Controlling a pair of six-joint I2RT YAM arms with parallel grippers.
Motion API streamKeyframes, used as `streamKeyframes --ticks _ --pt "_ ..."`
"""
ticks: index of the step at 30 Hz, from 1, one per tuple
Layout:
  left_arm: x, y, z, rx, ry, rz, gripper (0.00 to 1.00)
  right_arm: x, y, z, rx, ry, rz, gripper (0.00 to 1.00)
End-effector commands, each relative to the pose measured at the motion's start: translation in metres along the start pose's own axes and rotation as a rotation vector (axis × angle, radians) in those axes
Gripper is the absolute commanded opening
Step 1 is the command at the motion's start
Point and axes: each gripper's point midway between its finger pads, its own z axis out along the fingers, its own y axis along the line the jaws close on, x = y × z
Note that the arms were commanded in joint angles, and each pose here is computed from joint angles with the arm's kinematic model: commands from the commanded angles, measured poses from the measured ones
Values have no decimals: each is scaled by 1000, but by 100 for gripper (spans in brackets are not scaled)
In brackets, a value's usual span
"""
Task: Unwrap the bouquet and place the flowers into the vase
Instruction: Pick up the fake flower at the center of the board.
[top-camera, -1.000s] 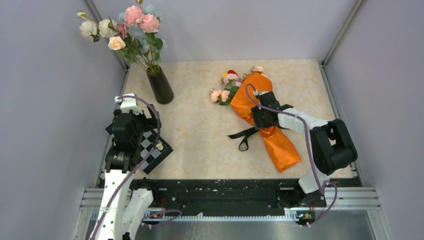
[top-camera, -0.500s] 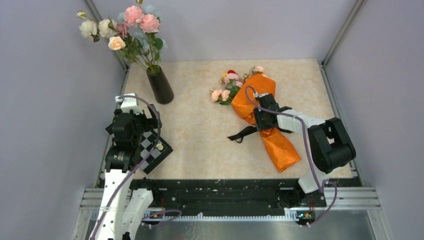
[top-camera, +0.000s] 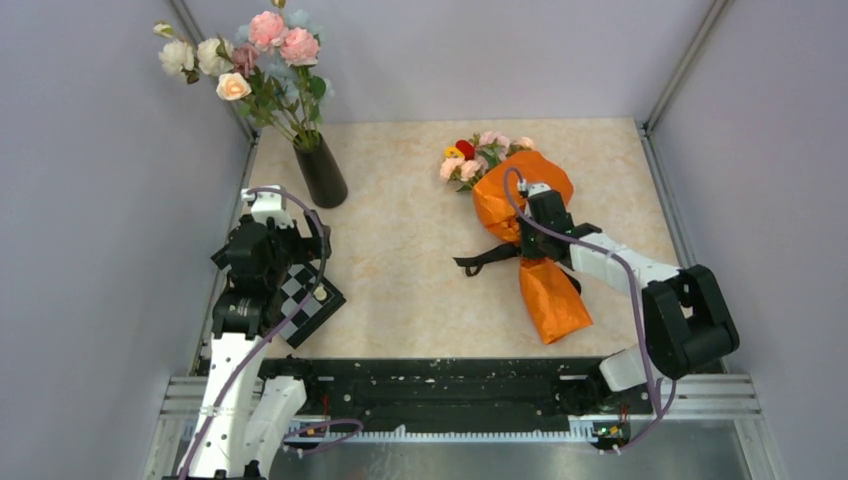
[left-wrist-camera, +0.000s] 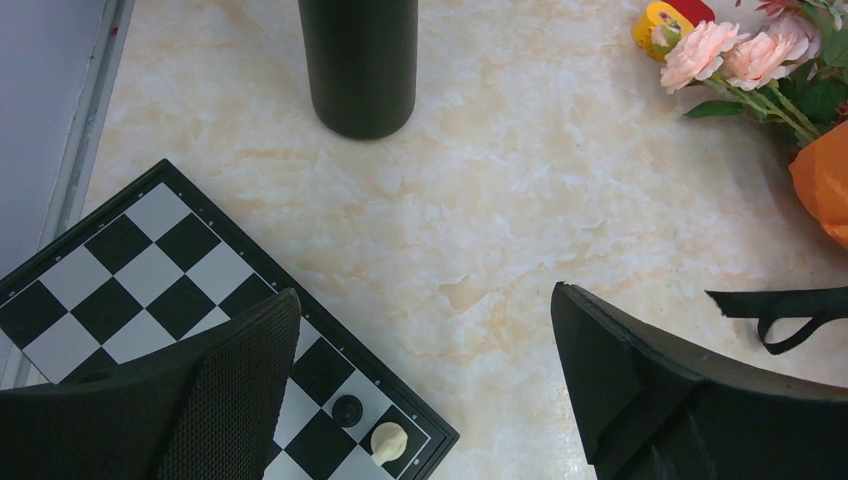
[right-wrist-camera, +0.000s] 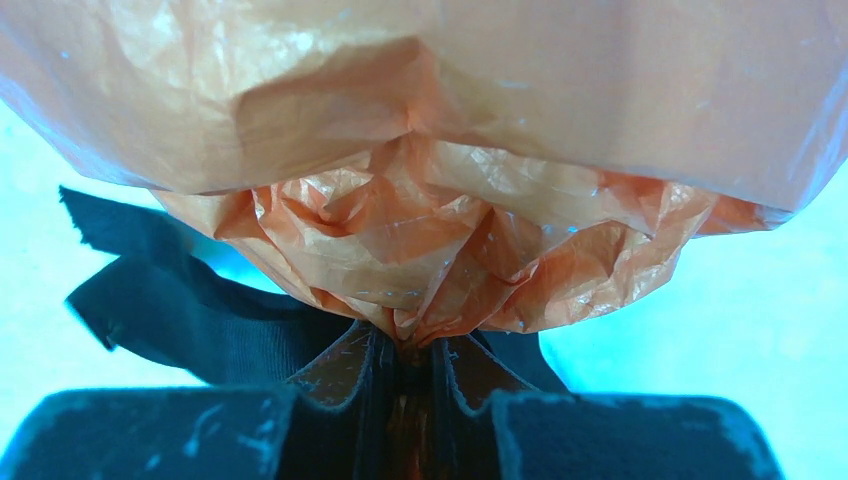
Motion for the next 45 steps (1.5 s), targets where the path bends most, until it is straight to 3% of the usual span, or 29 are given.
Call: streamKeyframes --ticks 1,8,15,21,32,45 --pt "-10 -10 0 52 -38 12 99 -50 16 -27 -79 -211 55 0" --pt "-21 -43 -6 231 -71 -30 99 -84 33 -65 -199 -395 123 0" --pt "-64 -126 -37 652 -175 -332 99 -133 84 -142 -545 -614 168 0" --pt "-82 -183 -67 911 -218 -535 99 -151 132 -211 -922 -692 173 0" --pt "-91 -268 -86 1180 -161 -525 99 -144 178 -307 -1325 -782 2 0" --pt "-99 -295 -90 1240 -193 -508 99 -120 190 -344 -1505 -747 -131 0"
